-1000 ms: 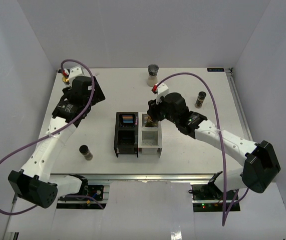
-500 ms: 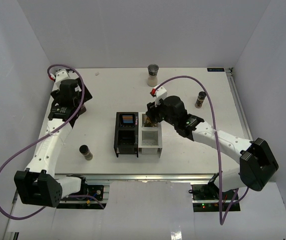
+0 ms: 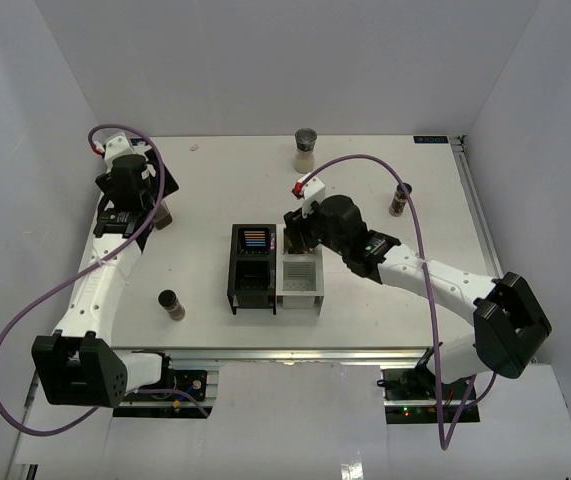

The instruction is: Organize the condiment bottles

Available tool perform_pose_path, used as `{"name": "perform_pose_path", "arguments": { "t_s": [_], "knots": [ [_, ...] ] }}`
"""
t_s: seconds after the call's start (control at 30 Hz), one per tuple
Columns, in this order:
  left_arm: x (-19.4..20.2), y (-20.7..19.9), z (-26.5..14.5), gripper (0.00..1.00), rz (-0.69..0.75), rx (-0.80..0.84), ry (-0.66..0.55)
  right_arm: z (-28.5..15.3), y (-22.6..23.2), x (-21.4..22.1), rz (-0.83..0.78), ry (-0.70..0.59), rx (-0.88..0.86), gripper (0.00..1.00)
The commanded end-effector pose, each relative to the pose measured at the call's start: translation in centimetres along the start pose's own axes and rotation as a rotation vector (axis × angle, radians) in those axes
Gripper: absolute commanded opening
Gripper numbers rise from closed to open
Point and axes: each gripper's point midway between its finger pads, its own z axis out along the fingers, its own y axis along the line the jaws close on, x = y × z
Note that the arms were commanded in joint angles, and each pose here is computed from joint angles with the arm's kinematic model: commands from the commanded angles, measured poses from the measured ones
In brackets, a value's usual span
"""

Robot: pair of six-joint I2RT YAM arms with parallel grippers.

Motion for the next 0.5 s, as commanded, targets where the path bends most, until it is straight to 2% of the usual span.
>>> {"name": "perform_pose_path", "arguments": {
  "t_s": [0.0,0.1,0.23,0.47],
  "knots": [
    [-1.7,-0.4,0.4,0.98,-0.004,0.018,-0.035,0.2,-0.1,-2.5,-0.009,-0.058,0.018,0.67],
    [-1.7,-0.3,0.9,0.98,0.000,0.010,-0.036,0.1,-0.2,-2.7,-0.008,-0.061,0.021,0.72],
    [-2.0,-0.2,1.6,0.98,0.007,0.001,-0.035,-0.2,-0.3,-3.2,-0.008,-0.067,0.030,0.85],
    [-2.9,0.0,2.1,0.98,0.023,-0.011,-0.050,-1.4,-0.9,-5.5,-0.004,-0.100,0.060,0.93]
  ]
}}
